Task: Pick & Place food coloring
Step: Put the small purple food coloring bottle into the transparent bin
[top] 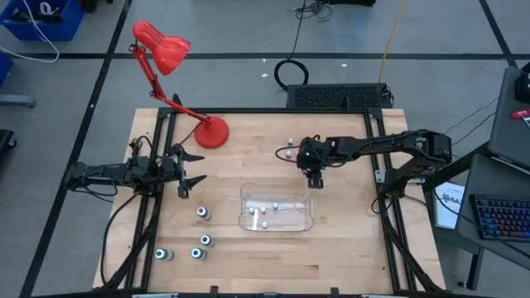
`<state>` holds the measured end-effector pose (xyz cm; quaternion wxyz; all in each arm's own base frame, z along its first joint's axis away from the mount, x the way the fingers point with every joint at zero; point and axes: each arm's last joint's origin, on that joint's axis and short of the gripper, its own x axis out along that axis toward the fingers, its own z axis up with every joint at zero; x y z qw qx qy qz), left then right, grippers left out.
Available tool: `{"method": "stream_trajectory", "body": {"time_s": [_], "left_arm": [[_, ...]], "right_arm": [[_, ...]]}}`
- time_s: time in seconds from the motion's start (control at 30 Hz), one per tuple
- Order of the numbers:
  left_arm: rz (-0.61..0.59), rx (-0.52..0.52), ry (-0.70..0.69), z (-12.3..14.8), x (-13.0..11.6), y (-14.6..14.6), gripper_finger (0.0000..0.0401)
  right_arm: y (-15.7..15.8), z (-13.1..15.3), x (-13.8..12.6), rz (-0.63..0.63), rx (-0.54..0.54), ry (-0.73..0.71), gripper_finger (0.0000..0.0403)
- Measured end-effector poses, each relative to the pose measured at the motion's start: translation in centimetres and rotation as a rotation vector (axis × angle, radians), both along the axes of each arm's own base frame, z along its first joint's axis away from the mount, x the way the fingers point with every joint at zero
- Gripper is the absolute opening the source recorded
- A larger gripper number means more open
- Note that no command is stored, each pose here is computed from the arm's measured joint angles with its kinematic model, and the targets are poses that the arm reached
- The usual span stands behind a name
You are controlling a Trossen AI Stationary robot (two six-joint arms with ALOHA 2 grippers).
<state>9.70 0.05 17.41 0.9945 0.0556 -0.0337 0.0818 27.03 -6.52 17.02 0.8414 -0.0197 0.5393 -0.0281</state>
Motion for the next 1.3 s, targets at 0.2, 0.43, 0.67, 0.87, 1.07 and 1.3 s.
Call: {"method": "stream_trajectory", "body": {"time_s": [0.2, 0.43, 0.67, 0.87, 1.07, 1.3], "left_arm": [[0.0, 0.0, 0.001, 0.0, 0.0, 0.0, 0.0306], [0.0, 0.0, 0.001, 0.0, 0.0, 0.0, 0.0306], [0.0, 0.0, 0.001, 0.0, 0.0, 0.0, 0.0306], [0.0, 0.0, 0.001, 0.0, 0.0, 0.0, 0.0306], [0.0, 0.0, 0.001, 0.0, 0.0, 0.0, 0.0306], [0.0, 0.0, 0.001, 0.0, 0.0, 0.0, 0.0306]], "right_arm": [[0.0, -0.8, -0.3, -0.006, -0.008, -0.012, 0.0164], [0.0, -0.8, -0.3, -0.007, -0.008, -0.013, 0.0164], [0.0, -0.8, -0.4, -0.016, -0.002, 0.003, 0.0164], [0.0, -0.8, -0.4, -0.023, 0.0, 0.003, 0.0164], [0.0, -0.8, -0.4, -0.023, 0.0, 0.003, 0.0149], [-0.1, -1.9, -1.2, -0.033, 0.007, 0.021, 0.0107]]}}
